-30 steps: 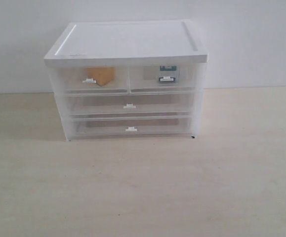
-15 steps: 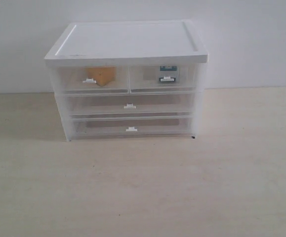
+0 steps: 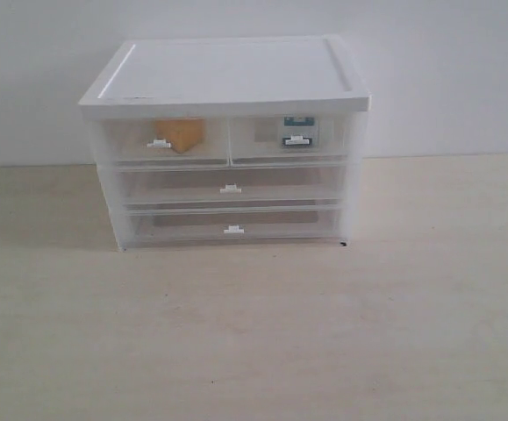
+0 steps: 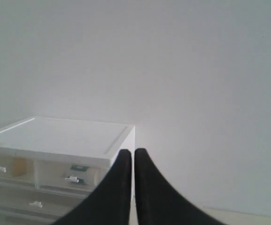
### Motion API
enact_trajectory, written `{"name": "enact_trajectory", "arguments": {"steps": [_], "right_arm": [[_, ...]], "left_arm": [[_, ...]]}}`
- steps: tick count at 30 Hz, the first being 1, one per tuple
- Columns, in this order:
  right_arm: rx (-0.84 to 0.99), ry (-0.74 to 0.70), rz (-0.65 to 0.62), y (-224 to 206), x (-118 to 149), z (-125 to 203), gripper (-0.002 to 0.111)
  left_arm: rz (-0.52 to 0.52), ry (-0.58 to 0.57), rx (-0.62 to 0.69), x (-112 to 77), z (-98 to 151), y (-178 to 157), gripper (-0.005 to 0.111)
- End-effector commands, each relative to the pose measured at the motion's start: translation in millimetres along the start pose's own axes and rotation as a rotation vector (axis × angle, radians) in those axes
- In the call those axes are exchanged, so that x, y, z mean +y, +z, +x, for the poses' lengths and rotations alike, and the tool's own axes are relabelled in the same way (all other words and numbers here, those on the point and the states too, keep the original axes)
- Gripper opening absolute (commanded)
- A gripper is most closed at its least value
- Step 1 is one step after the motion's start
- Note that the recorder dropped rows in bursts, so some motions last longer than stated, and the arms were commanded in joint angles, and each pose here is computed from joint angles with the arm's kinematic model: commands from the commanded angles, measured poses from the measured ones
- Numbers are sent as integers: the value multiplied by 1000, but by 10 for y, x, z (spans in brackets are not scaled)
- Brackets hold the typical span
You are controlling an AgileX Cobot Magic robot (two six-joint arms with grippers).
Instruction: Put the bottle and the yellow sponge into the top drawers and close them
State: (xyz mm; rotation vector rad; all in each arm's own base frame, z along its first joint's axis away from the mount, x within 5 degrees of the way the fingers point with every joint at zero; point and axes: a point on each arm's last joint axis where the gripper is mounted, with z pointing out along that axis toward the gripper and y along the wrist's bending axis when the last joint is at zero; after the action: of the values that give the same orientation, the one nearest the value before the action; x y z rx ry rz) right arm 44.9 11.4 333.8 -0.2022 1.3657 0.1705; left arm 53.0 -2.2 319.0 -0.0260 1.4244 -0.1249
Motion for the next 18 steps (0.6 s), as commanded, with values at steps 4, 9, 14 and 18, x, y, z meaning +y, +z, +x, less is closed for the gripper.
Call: {"name": "enact_trajectory", "arguments": {"steps": [4, 9, 14, 18], "right_arm": [[-33, 112, -2, -52, 10, 207, 0], [24, 119, -1, -41, 24, 515, 0], [107, 119, 0, -27, 37, 799, 0], [187, 118, 1, -39, 49, 1072, 0]], "left_arm": [[1, -29, -66, 20, 78, -288, 4], [-5, -28, -15, 35, 241, -255, 4], [-16, -118, 33, 47, 329, -241, 4], [-13, -107, 39, 52, 433, -212, 4]]}}
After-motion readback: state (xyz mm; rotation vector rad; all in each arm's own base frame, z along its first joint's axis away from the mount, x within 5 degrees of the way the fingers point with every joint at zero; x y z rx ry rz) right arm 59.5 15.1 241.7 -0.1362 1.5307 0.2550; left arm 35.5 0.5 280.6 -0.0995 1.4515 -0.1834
